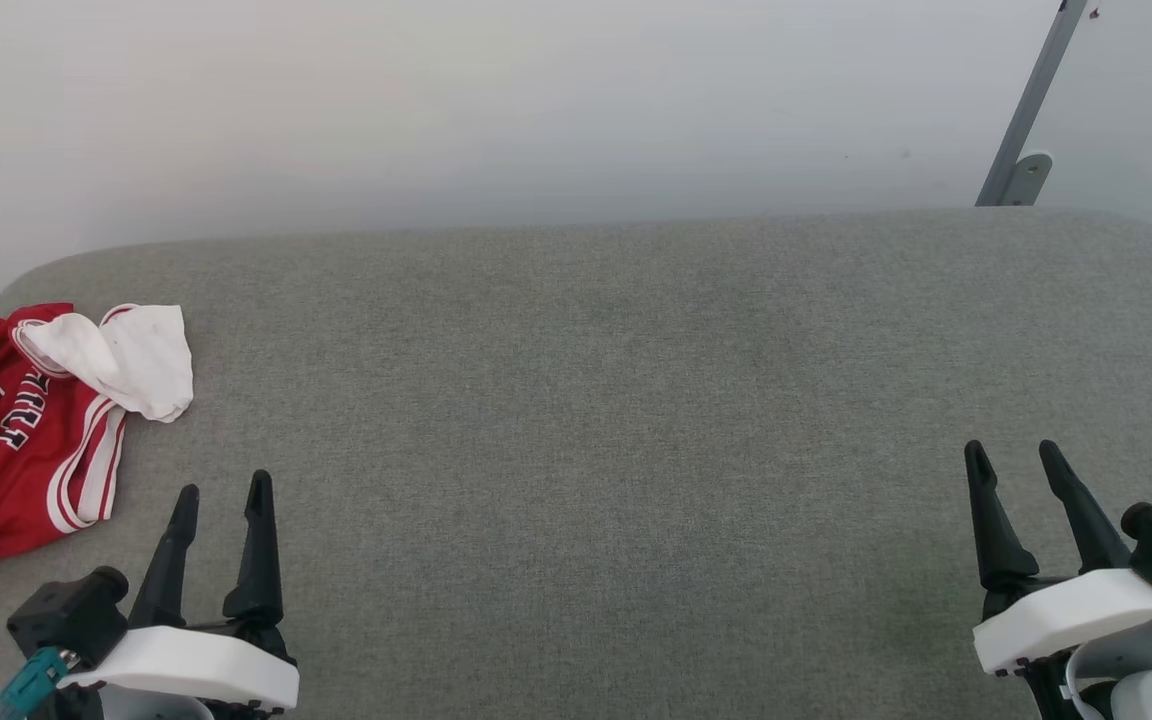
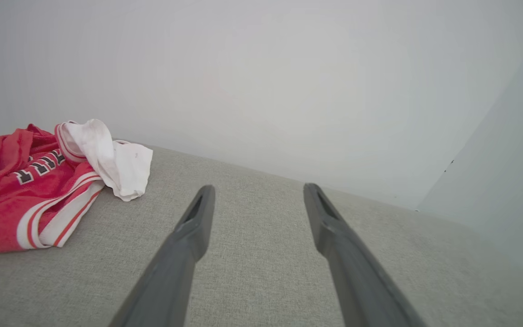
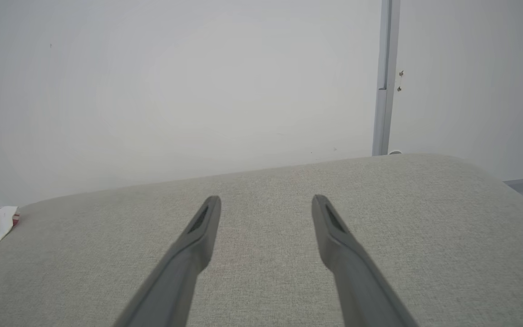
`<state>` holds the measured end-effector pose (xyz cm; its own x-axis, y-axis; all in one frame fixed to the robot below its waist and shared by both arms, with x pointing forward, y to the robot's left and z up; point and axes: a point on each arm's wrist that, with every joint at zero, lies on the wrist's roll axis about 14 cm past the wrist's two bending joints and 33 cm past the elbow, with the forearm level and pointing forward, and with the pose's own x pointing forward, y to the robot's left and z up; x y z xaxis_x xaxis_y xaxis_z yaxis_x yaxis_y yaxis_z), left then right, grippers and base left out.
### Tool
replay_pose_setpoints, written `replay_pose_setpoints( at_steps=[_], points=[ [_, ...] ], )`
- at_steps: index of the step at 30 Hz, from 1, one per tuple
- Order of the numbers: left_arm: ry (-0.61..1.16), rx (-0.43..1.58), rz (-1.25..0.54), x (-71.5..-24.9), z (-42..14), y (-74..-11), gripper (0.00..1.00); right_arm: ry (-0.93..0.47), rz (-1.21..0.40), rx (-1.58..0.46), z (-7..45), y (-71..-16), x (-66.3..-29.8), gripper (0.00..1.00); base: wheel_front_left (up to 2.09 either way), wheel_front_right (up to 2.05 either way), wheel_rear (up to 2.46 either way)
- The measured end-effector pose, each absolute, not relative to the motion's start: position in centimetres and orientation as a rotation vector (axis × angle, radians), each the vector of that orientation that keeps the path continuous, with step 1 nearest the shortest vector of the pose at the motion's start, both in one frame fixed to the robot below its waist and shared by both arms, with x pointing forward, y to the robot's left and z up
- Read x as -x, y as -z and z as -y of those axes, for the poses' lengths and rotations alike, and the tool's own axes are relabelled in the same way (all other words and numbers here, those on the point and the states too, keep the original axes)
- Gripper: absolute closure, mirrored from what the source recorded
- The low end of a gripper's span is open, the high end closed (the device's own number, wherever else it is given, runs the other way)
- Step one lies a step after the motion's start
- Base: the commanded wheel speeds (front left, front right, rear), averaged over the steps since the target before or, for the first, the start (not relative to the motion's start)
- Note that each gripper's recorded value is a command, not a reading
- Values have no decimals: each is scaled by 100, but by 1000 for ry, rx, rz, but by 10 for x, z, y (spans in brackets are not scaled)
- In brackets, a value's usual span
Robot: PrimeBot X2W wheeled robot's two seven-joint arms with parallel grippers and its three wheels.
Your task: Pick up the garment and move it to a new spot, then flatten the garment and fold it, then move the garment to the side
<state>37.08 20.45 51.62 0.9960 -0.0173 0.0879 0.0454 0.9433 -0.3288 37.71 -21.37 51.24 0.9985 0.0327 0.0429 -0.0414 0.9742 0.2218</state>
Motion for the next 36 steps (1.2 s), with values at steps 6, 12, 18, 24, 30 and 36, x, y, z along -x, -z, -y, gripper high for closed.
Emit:
replay_pose_setpoints(
  at_steps=[6,12,18,24,30,36],
  points=[
    [39,303,98,-370,-204,-518,0,-44,53,-180,213,-515,-377,0,0,0,0],
    [53,259,104,-370,-202,-519,0,-52,64,-133,213,-517,-377,0,0,0,0],
    [65,225,111,-369,-201,-520,0,-60,74,-86,212,-519,-377,0,0,0,0],
    [75,189,118,-369,-200,-521,0,-67,83,-46,212,-520,-376,0,0,0,0],
    [76,185,117,-369,-200,-521,0,-69,91,-34,212,-522,-376,0,0,0,0],
    [75,191,114,-368,-200,-520,0,-70,95,-29,211,-523,-377,0,0,0,0]
  ],
)
